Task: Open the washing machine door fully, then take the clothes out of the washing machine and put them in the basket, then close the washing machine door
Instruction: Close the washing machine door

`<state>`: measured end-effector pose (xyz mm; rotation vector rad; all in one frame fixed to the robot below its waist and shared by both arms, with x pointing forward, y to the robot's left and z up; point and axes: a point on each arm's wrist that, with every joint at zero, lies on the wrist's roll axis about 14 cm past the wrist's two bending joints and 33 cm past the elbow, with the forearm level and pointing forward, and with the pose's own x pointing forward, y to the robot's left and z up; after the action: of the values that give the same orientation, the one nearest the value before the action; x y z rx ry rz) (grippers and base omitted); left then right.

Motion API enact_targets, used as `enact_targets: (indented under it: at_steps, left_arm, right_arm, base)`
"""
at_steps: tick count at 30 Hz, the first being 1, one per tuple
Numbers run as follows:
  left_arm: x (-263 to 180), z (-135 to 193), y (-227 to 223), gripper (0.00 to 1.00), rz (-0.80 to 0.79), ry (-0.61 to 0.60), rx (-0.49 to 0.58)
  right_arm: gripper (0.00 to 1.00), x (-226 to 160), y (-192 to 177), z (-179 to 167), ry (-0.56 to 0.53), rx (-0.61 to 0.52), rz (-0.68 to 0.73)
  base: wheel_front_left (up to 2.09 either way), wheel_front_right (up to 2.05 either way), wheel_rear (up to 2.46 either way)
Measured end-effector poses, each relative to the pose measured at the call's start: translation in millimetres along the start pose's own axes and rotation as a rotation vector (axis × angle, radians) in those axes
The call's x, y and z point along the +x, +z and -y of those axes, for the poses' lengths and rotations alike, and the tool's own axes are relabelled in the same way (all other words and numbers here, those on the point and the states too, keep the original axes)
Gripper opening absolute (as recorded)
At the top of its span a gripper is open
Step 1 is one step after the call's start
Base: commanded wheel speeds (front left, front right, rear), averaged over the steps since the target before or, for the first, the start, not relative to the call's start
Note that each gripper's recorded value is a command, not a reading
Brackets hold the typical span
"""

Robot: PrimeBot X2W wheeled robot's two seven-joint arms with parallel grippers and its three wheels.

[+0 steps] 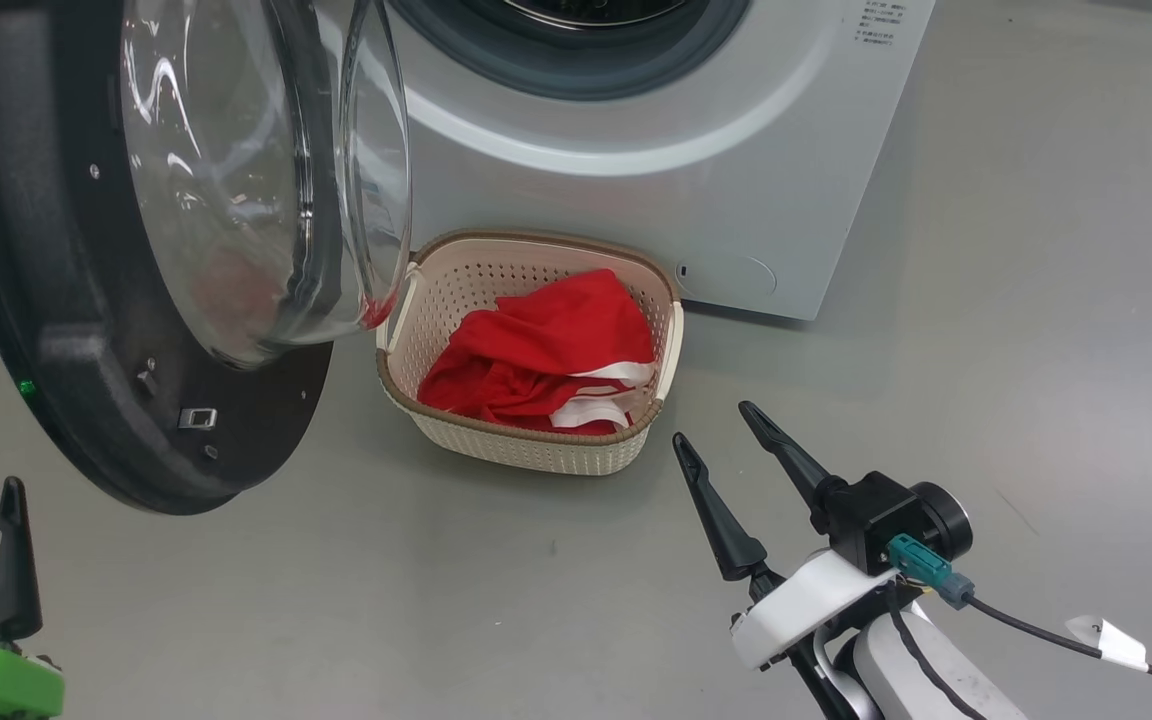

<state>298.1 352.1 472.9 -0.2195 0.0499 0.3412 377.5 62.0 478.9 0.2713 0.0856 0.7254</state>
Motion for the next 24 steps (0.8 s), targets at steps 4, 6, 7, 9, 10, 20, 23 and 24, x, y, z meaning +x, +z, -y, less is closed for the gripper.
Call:
enact_targets:
  at_steps: [4, 6, 7, 9, 10, 20, 23, 24]
  left_arm:
    - [-0.5, 0.1, -0.4, 1.0, -0.002, -0.003, 0.002]
    - [-0.6, 0.0, -0.6, 1.0, -0.003, -0.003, 0.002]
    - [-0.6, 0.0, -0.6, 1.0, -0.003, -0.003, 0.002]
    - [-0.7, 0.5, -1.4, 0.48, -0.005, -0.005, 0.001]
    - [-0.8, 0.7, -1.7, 0.0, -0.006, -0.005, 0.0]
    - [-0.1, 1.8, -0.1, 0.0, -0.002, -0.009, -0.005]
    - [1.4, 1.4, 3.0, 0.0, 0.006, -0.01, -0.003]
    - [2.7, 0.7, 5.7, 0.0, 0.014, -0.007, -0.006]
  right_arm:
    - [1.0, -0.3, 0.8, -0.6, 0.001, -0.003, 0.002]
    - [1.0, -0.4, 1.1, -1.1, 0.002, -0.003, 0.002]
    - [1.0, -0.4, 1.1, -1.2, 0.002, -0.004, 0.002]
    - [1.0, -0.4, 1.3, -1.5, 0.003, -0.004, 0.002]
    - [1.0, -0.4, 1.4, -1.6, 0.003, -0.004, 0.003]
    - [1.0, -0.1, 0.4, -1.4, 0.003, 0.0, 0.001]
    - [1.0, 0.4, -0.4, -1.3, 0.003, 0.003, -0.001]
    - [1.0, 0.5, -0.8, -1.2, 0.003, 0.006, -0.002]
  base:
    - [0.0, 0.0, 0.0]
    - [0.0, 0.0, 0.0]
    - [0.0, 0.0, 0.0]
    - [0.0, 0.0, 0.0]
    - [0.0, 0.0, 0.0]
    - [0.0, 0.0, 0.0]
    - [0.0, 0.0, 0.0]
    - [0.0, 0.0, 0.0]
